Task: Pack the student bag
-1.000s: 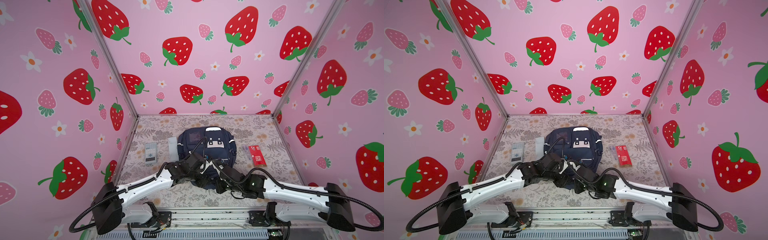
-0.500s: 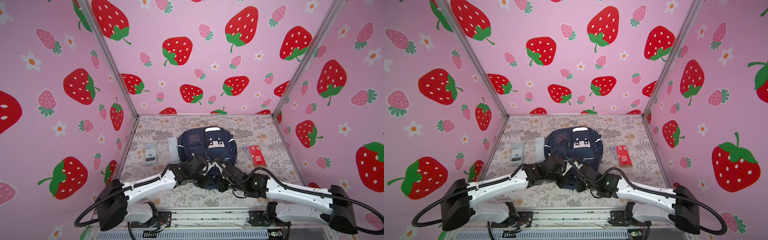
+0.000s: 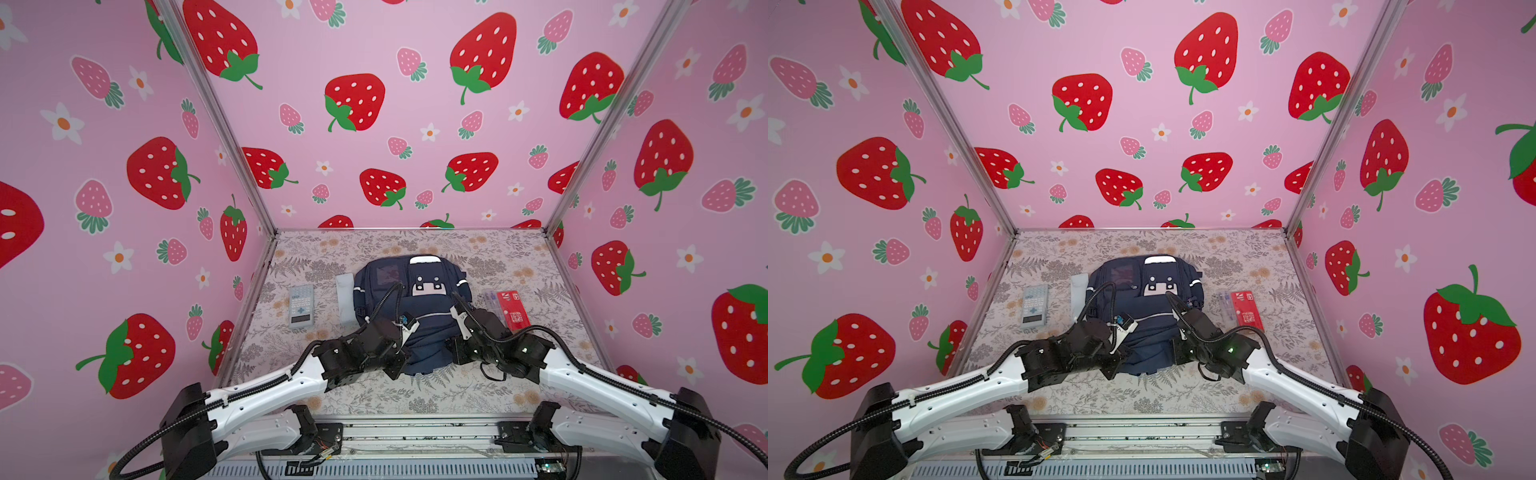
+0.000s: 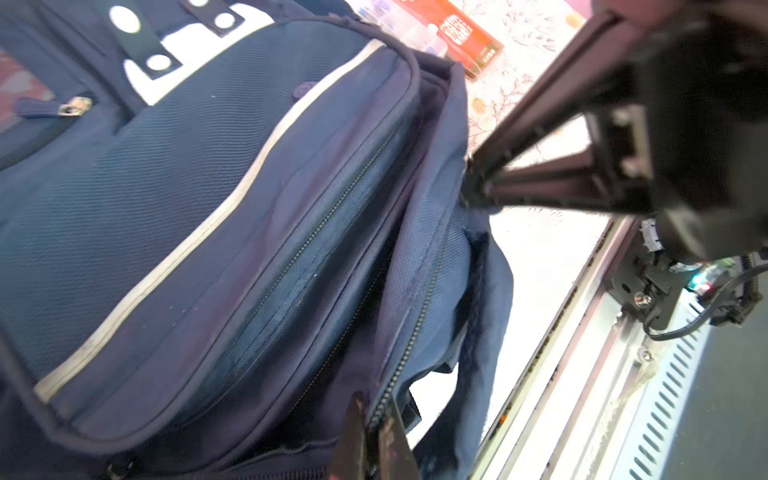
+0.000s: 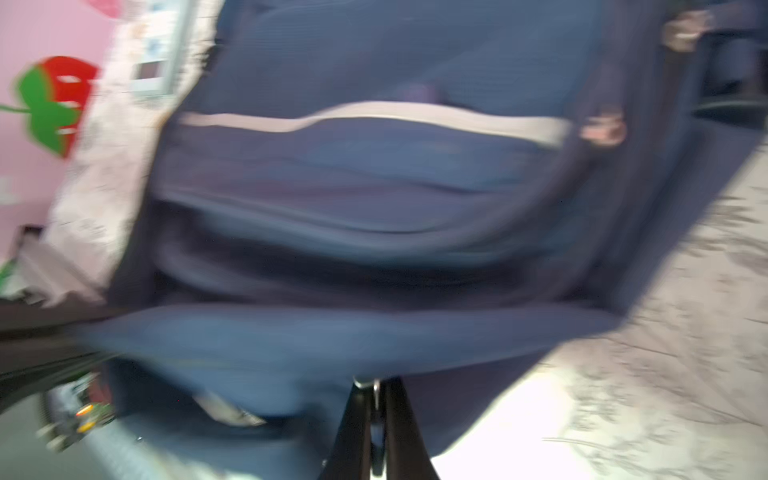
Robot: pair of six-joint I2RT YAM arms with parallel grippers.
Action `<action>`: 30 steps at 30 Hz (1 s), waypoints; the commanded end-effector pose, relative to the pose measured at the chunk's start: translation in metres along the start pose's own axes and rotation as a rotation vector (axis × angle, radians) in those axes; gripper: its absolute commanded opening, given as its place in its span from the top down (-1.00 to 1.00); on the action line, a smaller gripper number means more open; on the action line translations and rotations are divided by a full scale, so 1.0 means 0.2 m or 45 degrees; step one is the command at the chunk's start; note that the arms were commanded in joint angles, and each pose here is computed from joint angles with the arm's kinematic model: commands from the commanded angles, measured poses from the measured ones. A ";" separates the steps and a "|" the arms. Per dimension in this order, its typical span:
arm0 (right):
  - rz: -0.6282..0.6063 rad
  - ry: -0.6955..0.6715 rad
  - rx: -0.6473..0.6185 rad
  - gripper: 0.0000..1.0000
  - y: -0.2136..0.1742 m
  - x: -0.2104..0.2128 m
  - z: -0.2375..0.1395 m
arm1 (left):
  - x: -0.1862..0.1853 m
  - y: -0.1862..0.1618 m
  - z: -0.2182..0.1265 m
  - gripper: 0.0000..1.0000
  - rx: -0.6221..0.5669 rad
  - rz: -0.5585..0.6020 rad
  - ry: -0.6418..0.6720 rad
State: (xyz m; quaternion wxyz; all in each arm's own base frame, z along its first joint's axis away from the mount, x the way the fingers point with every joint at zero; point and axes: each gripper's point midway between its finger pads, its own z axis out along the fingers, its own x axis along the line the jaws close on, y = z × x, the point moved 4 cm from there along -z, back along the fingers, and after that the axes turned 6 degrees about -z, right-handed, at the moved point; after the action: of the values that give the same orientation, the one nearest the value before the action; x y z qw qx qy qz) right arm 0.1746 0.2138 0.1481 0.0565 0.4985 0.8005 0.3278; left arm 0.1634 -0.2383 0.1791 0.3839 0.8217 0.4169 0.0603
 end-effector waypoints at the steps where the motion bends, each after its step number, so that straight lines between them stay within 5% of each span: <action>1: 0.008 -0.333 0.077 1.00 -0.06 -0.29 0.05 | 0.08 -0.04 -0.08 1.00 0.019 -0.049 0.111; 7: 0.079 -0.416 0.023 1.00 0.07 -0.42 0.10 | 0.07 -0.05 -0.08 1.00 0.009 -0.068 0.092; 16: 0.054 -0.297 0.008 1.00 0.12 -0.39 0.18 | 0.00 -0.06 -0.01 1.00 0.034 -0.111 -0.009; 20: 0.065 -0.235 -0.031 0.23 0.13 -0.35 0.09 | -0.01 0.00 -0.06 0.08 0.041 -0.131 0.012; 25: 0.123 -0.204 -0.136 -0.12 0.18 -0.32 -0.09 | 0.03 0.20 -0.28 -0.69 -0.057 0.000 0.179; 27: 0.141 -0.189 -0.164 -0.17 0.20 -0.31 -0.11 | 0.04 0.26 -0.31 -0.78 -0.040 0.096 0.220; 30: 0.170 -0.207 -0.211 -0.20 0.27 -0.31 -0.12 | 0.02 0.29 -0.24 -0.63 0.115 0.207 0.165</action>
State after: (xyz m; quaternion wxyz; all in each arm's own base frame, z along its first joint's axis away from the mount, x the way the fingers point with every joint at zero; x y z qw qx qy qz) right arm 0.2298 0.1669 0.1740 0.1361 0.5537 0.7424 0.3517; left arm 0.1797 -0.2320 0.2644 0.3880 0.8128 0.4185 0.1165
